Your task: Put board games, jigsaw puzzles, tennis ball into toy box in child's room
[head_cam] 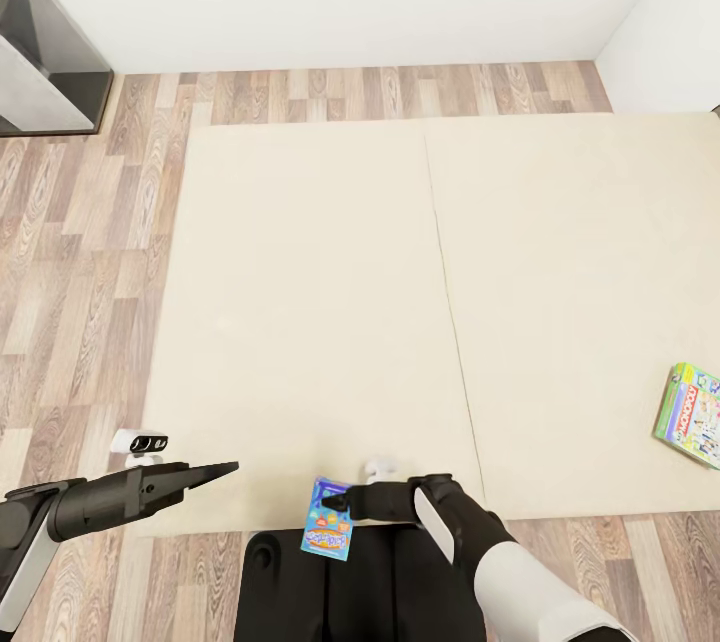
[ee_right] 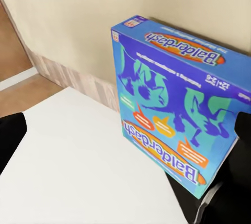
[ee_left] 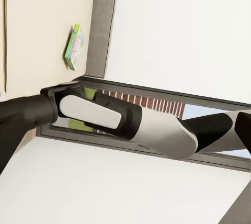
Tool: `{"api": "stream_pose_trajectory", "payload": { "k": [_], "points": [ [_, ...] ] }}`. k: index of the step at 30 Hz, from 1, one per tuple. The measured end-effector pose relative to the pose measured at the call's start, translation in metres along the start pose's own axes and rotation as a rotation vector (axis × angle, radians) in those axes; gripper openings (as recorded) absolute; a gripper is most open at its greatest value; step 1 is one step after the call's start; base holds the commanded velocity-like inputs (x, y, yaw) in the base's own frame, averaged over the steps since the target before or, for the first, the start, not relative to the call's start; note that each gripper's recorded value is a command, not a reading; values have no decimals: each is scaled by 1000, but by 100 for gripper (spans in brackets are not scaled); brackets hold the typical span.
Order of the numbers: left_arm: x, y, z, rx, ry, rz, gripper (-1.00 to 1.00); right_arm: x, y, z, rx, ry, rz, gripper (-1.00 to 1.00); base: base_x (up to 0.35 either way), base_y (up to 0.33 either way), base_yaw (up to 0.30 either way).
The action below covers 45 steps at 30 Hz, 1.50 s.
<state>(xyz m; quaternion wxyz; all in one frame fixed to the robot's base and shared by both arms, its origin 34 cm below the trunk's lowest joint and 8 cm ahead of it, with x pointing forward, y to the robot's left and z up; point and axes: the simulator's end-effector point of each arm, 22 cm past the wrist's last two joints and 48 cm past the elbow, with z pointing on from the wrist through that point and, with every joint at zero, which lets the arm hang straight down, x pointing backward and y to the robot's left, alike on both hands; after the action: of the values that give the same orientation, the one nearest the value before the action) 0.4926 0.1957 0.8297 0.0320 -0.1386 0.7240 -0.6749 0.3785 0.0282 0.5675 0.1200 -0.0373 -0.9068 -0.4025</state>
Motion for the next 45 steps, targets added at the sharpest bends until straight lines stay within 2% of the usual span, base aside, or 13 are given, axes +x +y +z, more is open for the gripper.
{"api": "stream_pose_trajectory", "payload": {
  "k": [34, 45],
  "points": [
    [0, 0, 1, 3, -2, 0, 100, -5, -2, 0, 11, -16, -5, 100, 0, 0, 0],
    [0, 0, 0, 3, -1, 0, 100, -10, -3, -2, 7, -41, 38, 100, 0, 0, 0]
  ]
}}
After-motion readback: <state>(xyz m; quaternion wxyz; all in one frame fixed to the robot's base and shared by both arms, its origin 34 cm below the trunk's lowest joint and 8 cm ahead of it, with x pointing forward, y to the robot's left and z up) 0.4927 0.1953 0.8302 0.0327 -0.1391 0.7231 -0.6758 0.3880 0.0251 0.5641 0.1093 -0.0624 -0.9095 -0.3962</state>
